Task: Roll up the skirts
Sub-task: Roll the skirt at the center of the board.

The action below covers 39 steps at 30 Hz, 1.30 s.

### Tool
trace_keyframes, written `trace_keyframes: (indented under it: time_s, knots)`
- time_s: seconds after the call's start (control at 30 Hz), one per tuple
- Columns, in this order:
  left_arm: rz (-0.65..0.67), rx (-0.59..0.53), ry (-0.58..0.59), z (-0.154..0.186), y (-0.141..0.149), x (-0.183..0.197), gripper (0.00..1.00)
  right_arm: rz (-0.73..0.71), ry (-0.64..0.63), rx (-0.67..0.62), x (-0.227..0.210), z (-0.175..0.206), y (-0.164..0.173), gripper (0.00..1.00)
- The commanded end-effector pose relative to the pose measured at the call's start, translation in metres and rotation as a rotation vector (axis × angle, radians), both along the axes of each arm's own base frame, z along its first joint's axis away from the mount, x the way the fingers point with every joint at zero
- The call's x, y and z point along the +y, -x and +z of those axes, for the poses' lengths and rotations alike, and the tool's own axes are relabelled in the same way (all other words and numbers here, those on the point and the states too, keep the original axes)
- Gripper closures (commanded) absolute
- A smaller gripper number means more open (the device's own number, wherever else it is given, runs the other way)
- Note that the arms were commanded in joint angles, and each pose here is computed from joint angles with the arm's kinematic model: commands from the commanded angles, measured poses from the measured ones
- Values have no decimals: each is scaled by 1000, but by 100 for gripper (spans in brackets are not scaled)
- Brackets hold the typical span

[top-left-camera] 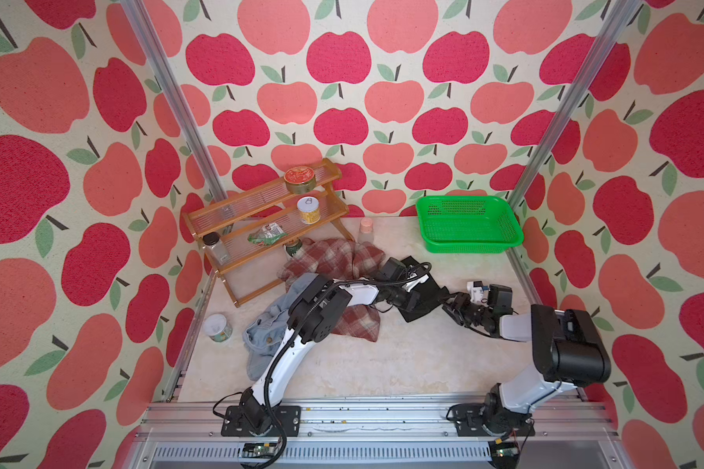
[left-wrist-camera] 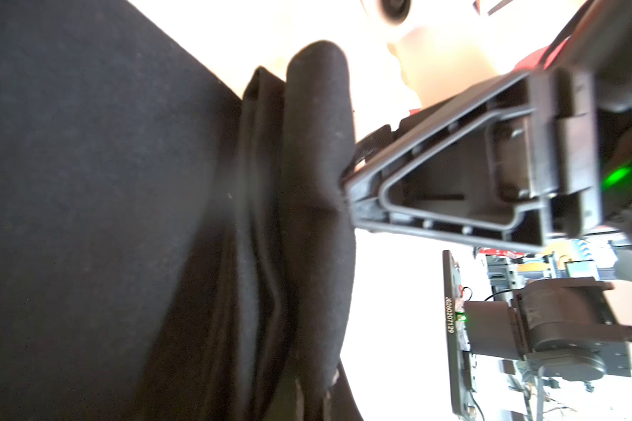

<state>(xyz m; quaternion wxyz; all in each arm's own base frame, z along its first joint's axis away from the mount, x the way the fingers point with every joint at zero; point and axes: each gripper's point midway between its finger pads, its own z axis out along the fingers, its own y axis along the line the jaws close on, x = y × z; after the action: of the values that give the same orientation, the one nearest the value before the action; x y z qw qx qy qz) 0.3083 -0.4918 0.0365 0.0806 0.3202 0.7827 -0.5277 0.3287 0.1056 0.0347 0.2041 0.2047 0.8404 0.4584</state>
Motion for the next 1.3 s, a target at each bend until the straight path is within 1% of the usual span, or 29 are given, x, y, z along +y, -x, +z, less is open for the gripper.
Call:
trace_keyframes:
  time_s: [0.0, 0.13, 0.33, 0.57, 0.7, 0.83, 0.9, 0.93, 1.0, 1.07, 1.1, 1.13, 1.2, 1.23, 1.27]
  knots:
    - [21, 72, 35, -5, -9, -2, 92, -13, 18, 63, 1, -18, 2, 49]
    - [48, 126, 53, -5, -18, 1, 91, -9, 4, 77, 6, -26, -2, 47]
    - [75, 170, 95, -3, -28, 3, 91, 1, -18, 93, 15, -37, -1, 44]
    - [64, 196, 114, -2, -28, 2, 91, -1, -16, 109, 18, -44, -5, 44]
    - [49, 230, 164, 5, -28, -1, 91, -6, -11, 117, 19, -47, -9, 46]
    - [42, 246, 167, 4, -26, 0, 91, -5, -14, 107, 21, -43, -15, 49]
    - [43, 256, 163, 3, -27, 1, 91, -4, -13, 102, 21, -41, -18, 53]
    - [42, 259, 161, 3, -27, 1, 90, -4, -12, 98, 21, -40, -20, 59]
    - [39, 260, 152, 4, -27, 2, 85, -4, -17, 88, 22, -36, -24, 71]
    - [45, 227, 106, 0, -25, 4, 79, -12, -22, 69, 22, -30, -28, 79]
    - [52, 191, 63, -2, -24, 6, 71, -15, -25, 58, 21, -26, -30, 84]
    - [64, 147, 14, -5, -24, 10, 61, -13, -25, 51, 22, -22, -31, 89]
    - [85, 76, -52, -5, -28, 17, 48, -9, -14, 47, 21, -16, -32, 100]
    - [106, 36, -92, -5, -32, 21, 44, -7, -4, 45, 21, -14, -33, 100]
    - [123, -7, -122, -1, -37, 25, 41, -6, 3, 44, 20, -12, -33, 100]
